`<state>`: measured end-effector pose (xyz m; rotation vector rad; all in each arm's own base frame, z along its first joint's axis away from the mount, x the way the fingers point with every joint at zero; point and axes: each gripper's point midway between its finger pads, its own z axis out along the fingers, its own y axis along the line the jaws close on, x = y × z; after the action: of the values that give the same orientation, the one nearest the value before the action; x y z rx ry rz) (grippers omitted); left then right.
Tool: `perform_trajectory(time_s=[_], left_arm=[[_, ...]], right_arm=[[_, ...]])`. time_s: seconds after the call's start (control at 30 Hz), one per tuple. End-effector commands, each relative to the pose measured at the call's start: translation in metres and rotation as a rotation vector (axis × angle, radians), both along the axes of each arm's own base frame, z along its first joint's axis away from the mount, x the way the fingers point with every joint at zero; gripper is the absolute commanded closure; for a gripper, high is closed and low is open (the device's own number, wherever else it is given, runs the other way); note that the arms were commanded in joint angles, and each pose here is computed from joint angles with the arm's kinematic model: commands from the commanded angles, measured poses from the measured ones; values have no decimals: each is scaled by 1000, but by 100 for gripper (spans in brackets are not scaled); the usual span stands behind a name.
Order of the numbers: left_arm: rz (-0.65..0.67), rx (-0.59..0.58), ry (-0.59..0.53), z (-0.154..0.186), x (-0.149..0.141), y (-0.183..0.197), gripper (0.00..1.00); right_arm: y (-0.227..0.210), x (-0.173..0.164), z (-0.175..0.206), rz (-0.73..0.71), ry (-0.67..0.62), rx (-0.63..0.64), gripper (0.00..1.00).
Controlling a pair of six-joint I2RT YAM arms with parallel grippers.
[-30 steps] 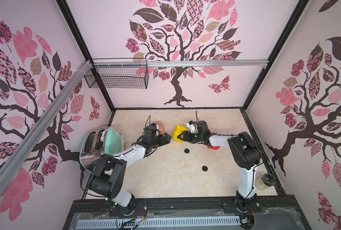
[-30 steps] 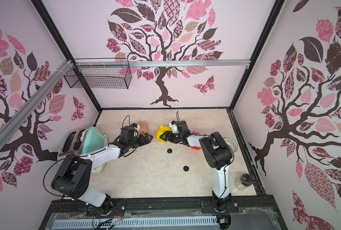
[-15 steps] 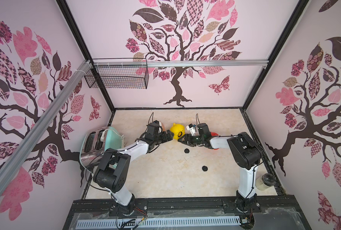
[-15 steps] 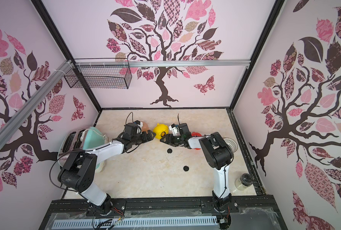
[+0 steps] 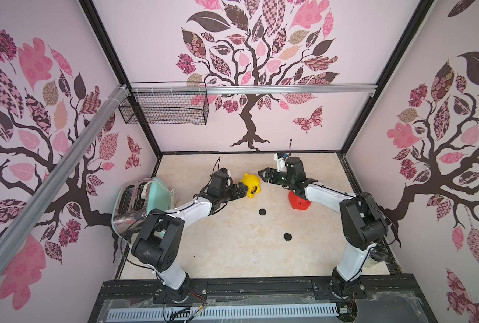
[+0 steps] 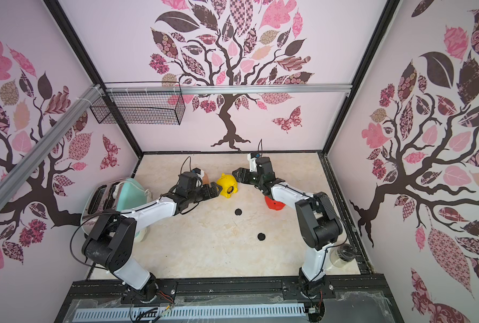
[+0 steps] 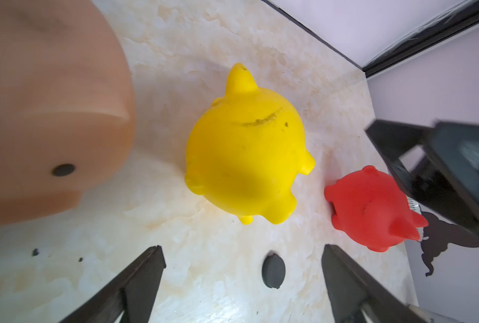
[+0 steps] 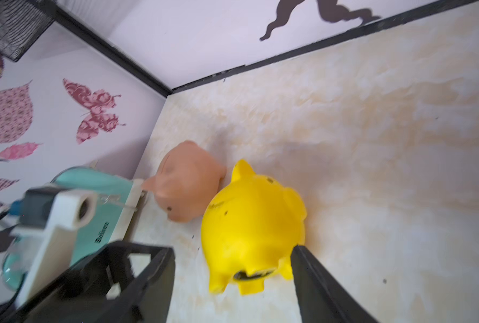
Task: Open piggy banks
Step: Adjust the piggy bank at the center of the board.
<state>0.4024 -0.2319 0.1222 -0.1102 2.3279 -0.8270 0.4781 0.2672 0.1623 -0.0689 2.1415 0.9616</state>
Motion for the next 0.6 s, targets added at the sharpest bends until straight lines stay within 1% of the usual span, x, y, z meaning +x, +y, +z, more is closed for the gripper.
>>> perform_trajectory(time_s=[0.0, 0.13, 0.23, 0.37, 0.43, 0.57], left_arm=[[35, -13, -1, -3, 9, -1, 4], [48, -16, 14, -8, 11, -1, 4], [37, -29, 20, -10, 12, -4, 4], [51, -22, 24, -11, 12, 1, 5], [66, -28, 30, -11, 11, 7, 5], [92, -40, 31, -8, 9, 23, 4]], right_arm=[[7, 26, -31, -19, 58, -62, 30], [30, 50, -51, 33, 112, -16, 31], [42, 53, -58, 74, 147, 37, 33], [49, 39, -67, 114, 196, 108, 36], [49, 29, -65, 125, 196, 134, 38], [46, 4, -56, 135, 196, 176, 39]])
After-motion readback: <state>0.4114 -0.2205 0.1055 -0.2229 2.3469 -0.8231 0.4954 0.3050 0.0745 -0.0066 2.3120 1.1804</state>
